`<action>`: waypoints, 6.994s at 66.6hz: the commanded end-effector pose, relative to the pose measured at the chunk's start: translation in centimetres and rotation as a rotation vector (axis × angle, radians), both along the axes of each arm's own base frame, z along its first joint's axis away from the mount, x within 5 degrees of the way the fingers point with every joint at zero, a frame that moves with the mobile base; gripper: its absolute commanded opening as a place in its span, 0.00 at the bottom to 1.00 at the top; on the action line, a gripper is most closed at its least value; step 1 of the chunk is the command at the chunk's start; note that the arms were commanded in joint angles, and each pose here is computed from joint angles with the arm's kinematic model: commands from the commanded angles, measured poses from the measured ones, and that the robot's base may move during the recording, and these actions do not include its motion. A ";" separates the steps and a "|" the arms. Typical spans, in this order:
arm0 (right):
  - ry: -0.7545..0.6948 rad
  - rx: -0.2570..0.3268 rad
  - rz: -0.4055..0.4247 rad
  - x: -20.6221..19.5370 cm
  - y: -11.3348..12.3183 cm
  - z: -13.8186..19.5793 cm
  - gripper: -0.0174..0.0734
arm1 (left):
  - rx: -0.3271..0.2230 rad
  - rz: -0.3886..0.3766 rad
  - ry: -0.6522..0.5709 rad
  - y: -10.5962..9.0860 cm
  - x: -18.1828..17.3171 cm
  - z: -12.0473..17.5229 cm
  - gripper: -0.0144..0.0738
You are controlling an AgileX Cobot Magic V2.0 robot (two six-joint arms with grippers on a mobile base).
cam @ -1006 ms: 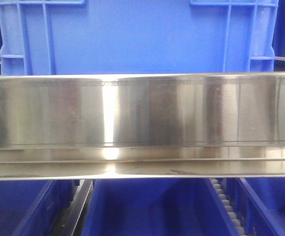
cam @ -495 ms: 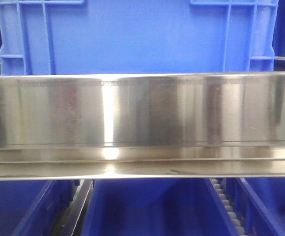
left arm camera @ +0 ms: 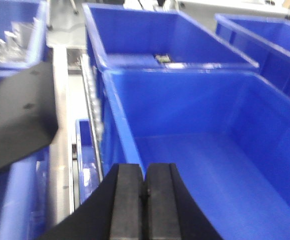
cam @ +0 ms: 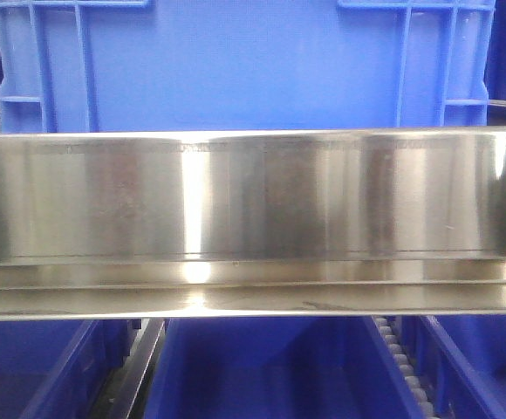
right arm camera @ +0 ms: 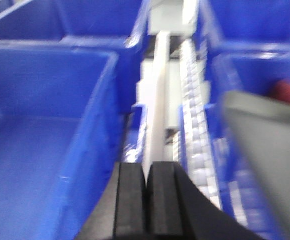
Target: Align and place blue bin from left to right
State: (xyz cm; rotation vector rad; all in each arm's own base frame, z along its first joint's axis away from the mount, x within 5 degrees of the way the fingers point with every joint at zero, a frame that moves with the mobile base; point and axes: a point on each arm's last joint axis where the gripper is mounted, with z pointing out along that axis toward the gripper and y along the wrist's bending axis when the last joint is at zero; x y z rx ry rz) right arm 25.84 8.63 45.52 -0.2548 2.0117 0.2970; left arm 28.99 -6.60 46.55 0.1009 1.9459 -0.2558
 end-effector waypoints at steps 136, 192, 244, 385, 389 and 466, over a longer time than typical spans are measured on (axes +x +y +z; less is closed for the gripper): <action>0.248 -0.074 0.005 8.3 11.2 -3.0 0.51 | 0.104 0.184 0.192 -5.0 7.0 -1.4 0.04; 0.331 -0.116 -0.044 10.7 10.8 -6.1 0.51 | 0.102 0.185 0.212 -5.0 6.9 -1.6 0.04; 0.356 -0.127 -0.046 10.8 10.9 -6.6 0.51 | 0.102 0.185 0.212 -5.0 6.9 -1.6 0.04; 0.355 -0.130 -0.045 10.8 10.9 -6.6 0.11 | 0.171 0.258 0.317 -6.0 10.9 -6.3 0.54; 0.355 -0.130 -0.045 10.8 10.9 -6.6 0.11 | 0.173 0.259 0.318 -6.0 10.9 -6.4 0.54; 0.355 -0.130 -0.045 10.8 10.9 -6.6 0.11 | 0.204 0.276 0.338 -5.9 11.2 -7.0 0.54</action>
